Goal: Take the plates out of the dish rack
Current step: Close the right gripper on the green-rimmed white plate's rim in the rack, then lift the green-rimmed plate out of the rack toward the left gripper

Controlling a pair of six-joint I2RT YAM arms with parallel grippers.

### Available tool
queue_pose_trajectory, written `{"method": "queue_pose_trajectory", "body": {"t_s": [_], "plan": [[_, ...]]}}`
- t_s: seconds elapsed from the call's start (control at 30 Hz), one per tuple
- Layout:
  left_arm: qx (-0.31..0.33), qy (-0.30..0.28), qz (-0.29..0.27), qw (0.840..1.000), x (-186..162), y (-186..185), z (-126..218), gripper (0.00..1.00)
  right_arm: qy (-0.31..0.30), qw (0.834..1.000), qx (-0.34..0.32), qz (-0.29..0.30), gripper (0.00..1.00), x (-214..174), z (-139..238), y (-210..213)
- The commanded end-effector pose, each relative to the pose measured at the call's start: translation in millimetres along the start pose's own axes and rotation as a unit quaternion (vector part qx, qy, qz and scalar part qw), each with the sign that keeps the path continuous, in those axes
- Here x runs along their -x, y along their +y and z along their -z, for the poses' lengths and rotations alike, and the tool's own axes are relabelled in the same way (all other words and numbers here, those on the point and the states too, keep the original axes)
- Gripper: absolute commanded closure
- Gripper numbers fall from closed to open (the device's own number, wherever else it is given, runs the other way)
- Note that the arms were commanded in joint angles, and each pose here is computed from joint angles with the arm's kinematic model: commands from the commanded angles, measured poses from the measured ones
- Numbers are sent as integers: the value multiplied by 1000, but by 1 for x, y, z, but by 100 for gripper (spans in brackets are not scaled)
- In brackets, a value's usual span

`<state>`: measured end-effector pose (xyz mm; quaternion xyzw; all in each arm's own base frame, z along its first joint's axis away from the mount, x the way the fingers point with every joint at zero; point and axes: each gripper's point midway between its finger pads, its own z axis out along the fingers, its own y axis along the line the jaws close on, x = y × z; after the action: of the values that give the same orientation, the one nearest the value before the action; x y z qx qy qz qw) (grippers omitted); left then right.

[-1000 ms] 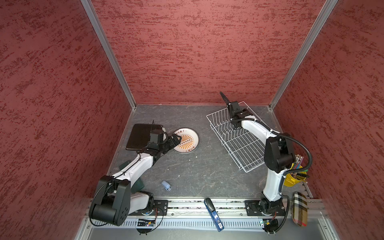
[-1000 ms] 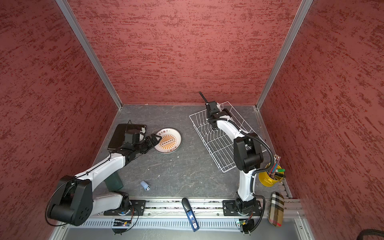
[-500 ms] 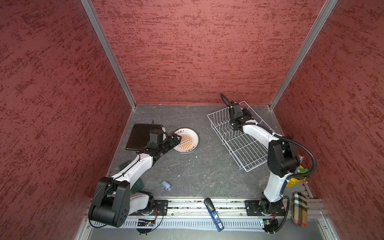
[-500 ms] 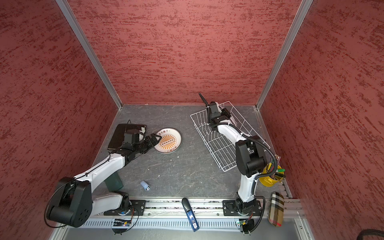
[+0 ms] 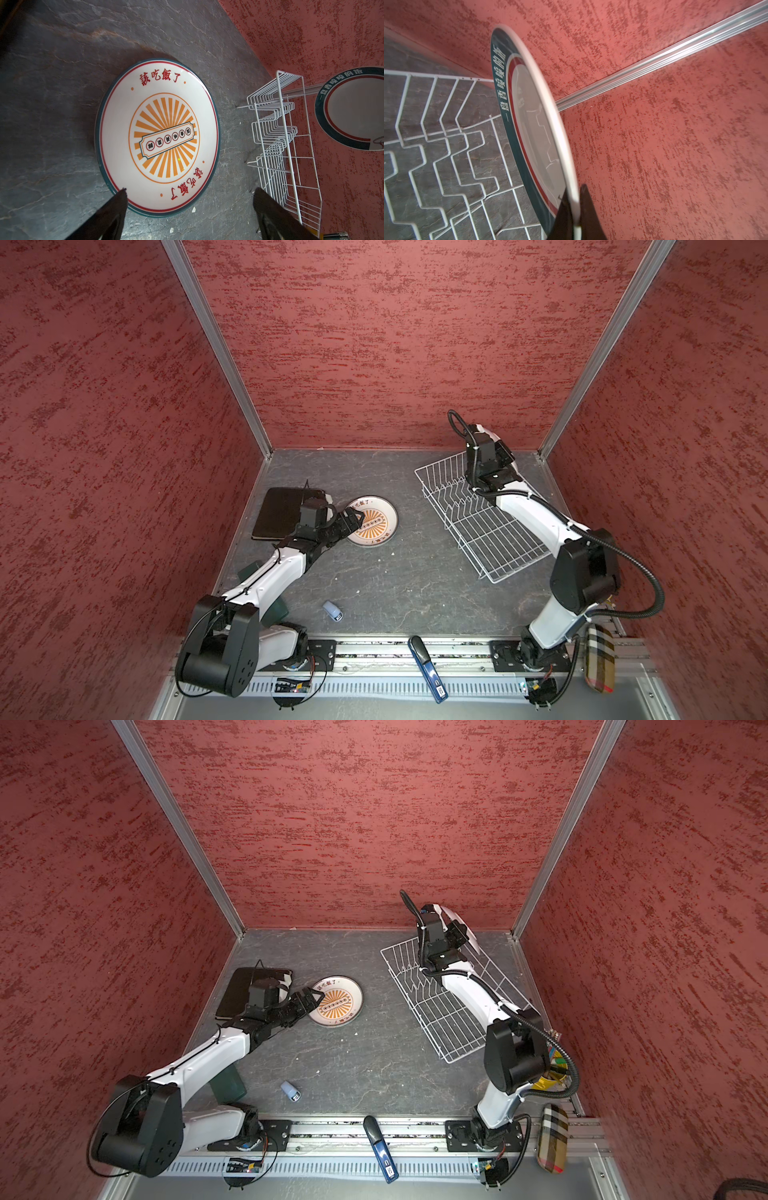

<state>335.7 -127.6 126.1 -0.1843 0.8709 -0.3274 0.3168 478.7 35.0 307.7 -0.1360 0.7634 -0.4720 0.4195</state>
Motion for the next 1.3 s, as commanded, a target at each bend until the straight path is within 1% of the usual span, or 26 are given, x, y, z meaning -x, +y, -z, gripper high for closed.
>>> {"method": "queue_pose_trajectory", "body": {"t_s": [0.0,0.33,0.53,0.57,0.6,0.7,0.8,1.0,1.13,1.27], "plan": [[-18,-4,-15,1000,4,-15,5,6,-47,995,-39,-82,100,26,29,-55],[-25,-17,-19,999,5,-19,12,6,-117,982,-8,-145,100,44,73,-80],[-32,-20,-8,999,6,-22,13,6,-140,974,15,-176,100,50,85,-82],[-34,-20,-8,999,6,-23,13,6,-149,969,22,-198,100,50,92,-92],[-35,-19,-8,999,6,-24,13,6,-155,963,37,-217,100,50,95,-93],[-38,-20,-6,999,6,-26,14,6,-175,948,75,-256,100,52,106,-96],[-39,-21,-6,999,7,-27,15,6,-194,932,99,-289,100,53,115,-101],[-41,-22,-6,999,7,-29,16,6,-213,912,139,-322,100,57,125,-101],[-41,-20,-5,999,6,-28,15,5,-212,902,170,-336,100,56,128,-90],[-42,-19,-6,999,5,-28,15,5,-212,887,208,-353,100,53,133,-75]]}}
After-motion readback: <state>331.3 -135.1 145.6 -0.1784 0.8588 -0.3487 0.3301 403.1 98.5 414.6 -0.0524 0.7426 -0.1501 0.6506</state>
